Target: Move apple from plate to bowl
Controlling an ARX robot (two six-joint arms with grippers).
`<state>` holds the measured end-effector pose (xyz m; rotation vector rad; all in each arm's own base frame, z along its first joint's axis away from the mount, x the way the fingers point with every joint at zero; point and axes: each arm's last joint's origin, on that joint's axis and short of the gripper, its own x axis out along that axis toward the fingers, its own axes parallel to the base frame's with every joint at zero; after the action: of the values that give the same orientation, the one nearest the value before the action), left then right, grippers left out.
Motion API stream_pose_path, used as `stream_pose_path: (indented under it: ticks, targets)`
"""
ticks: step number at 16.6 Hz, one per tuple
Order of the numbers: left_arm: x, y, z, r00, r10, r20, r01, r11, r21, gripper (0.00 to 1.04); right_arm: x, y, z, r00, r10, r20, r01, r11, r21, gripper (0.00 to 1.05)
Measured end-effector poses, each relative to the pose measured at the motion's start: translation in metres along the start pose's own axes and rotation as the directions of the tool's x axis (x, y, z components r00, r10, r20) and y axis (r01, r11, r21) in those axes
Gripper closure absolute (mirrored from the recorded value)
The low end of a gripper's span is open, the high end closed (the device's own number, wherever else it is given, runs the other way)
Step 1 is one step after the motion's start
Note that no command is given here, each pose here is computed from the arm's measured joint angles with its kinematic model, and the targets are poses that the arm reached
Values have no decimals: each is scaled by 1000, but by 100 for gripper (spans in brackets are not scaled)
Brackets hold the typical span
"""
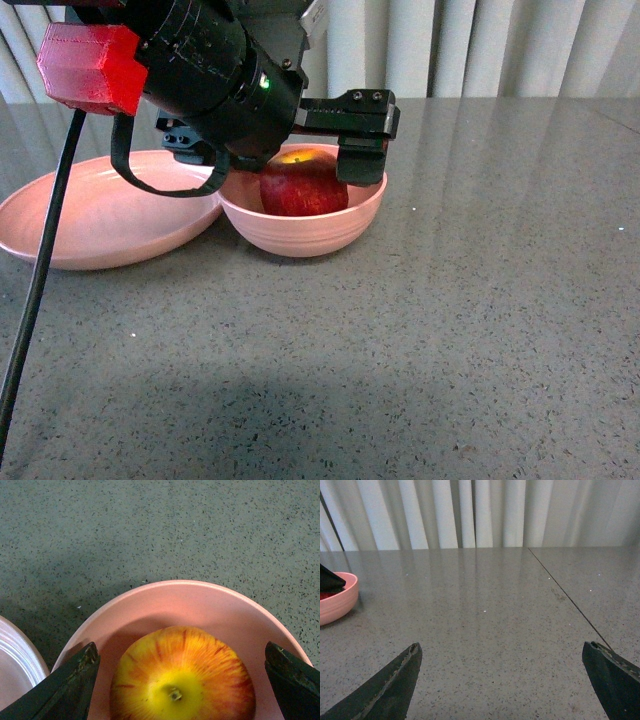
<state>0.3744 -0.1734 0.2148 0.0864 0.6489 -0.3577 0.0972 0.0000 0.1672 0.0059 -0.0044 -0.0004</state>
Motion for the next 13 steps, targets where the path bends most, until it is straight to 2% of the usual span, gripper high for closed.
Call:
stream_pose_path:
  ticks: [4, 7, 9, 11, 13]
  targets:
    - [-6, 3, 7, 999, -4, 41, 5, 1000, -13, 7, 0, 0, 0, 1000, 0, 0, 0, 1000, 0, 7]
    - [-47, 3, 38, 976, -26, 217, 35, 999, -37, 7, 0, 0, 0, 1000, 0, 0, 0, 1000, 0, 7]
    - [-70, 6, 49, 952, -20, 306, 38, 998, -55, 7, 0, 0, 0, 1000, 0, 0, 0, 1000, 0, 7]
    - [-97, 14, 41, 926, 4, 378, 31, 996, -88, 7, 0, 0, 0, 1000, 0, 0, 0, 1000, 0, 7]
    - [-135, 41, 23, 904, 95, 416, -21, 984, -179, 7, 0, 0, 0, 1000, 0, 0, 0, 1000, 0, 7]
